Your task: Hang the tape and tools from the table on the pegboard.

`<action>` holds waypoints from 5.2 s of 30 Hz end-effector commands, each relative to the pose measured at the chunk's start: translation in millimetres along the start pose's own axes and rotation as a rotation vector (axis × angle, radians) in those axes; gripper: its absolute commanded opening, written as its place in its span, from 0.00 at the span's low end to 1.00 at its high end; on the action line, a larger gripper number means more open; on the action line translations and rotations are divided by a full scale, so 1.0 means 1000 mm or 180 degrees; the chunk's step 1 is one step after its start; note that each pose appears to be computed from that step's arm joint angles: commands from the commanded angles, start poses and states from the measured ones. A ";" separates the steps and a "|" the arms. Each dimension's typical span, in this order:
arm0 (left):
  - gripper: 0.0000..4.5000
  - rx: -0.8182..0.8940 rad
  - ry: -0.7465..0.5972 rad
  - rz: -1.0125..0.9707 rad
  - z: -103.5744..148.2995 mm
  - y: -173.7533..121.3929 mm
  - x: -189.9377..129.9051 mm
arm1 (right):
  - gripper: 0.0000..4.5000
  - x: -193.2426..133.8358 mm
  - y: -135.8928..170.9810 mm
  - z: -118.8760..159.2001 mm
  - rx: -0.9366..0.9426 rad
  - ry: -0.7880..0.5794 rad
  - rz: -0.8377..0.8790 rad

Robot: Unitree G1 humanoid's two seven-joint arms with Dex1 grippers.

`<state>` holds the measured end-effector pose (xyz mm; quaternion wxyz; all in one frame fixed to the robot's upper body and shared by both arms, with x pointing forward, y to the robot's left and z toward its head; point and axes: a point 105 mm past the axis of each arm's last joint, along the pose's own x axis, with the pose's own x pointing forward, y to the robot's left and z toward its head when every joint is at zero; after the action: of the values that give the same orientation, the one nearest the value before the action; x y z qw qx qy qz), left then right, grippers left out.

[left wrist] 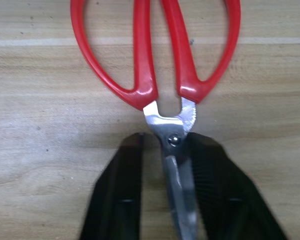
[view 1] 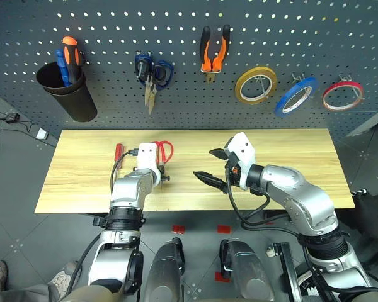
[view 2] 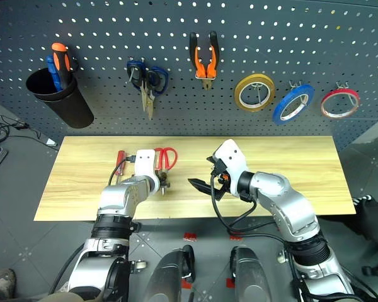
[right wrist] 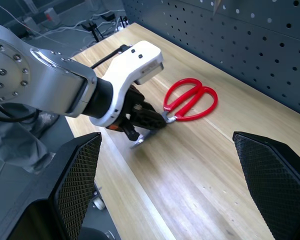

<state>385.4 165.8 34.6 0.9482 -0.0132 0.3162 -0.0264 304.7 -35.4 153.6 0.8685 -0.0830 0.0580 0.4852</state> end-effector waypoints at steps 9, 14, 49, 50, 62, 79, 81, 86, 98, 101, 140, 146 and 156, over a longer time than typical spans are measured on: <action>0.07 0.0305 -0.0309 -0.0340 -0.003 -0.008 -0.019 | 1.00 -0.007 -0.001 0.020 -0.0354 -0.0213 -0.0084; 0.07 0.1023 -0.0977 -0.0413 0.017 -0.010 -0.057 | 1.00 -0.019 -0.002 0.050 -0.1024 -0.0685 -0.0314; 0.07 0.2213 -0.3065 0.0475 0.112 0.006 -0.153 | 1.00 -0.033 0.004 0.132 -0.1465 -0.1792 -0.0150; 0.07 0.2202 -0.3034 0.0450 0.112 0.006 -0.149 | 1.00 -0.033 0.004 0.133 -0.1464 -0.1799 -0.0145; 0.42 0.1730 -0.2472 0.0237 0.089 0.011 -0.112 | 1.00 -0.022 0.010 0.120 -0.1398 -0.1619 -0.0023; 0.76 -0.0058 -0.1054 0.0363 0.010 0.127 -0.085 | 1.00 0.024 0.042 0.052 -0.0362 -0.0254 0.0209; 0.76 -0.0112 -0.1030 0.0393 0.015 0.135 -0.083 | 1.00 0.029 0.045 0.056 -0.0350 -0.0219 0.0241; 0.76 -0.0113 -0.0986 0.0502 0.035 0.151 -0.072 | 1.00 0.039 0.050 0.069 -0.0314 -0.0200 0.0280; 0.76 0.0011 -0.0650 0.0308 0.044 0.148 -0.041 | 1.00 0.040 0.045 0.076 -0.0348 -0.0133 0.0228; 0.72 0.0066 -0.0621 0.0346 0.045 0.151 -0.039 | 1.00 0.039 0.045 0.077 -0.0361 -0.0129 0.0234; 0.19 0.1908 -0.4063 0.1856 0.155 0.097 -0.277 | 1.00 -0.001 0.009 0.120 -0.0787 -0.1054 -0.0032; 0.19 0.1651 -0.4547 0.1758 0.211 0.102 -0.292 | 1.00 -0.005 0.026 0.137 -0.0770 -0.1236 0.0065; 0.19 0.1343 -0.4956 0.1203 0.273 0.089 -0.254 | 1.00 0.000 0.033 0.158 -0.0769 -0.1450 0.0070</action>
<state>355.8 276.5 391.4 0.8829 0.1921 -0.4175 0.0965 287.1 15.1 293.1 0.8428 -0.0755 -0.1688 0.5054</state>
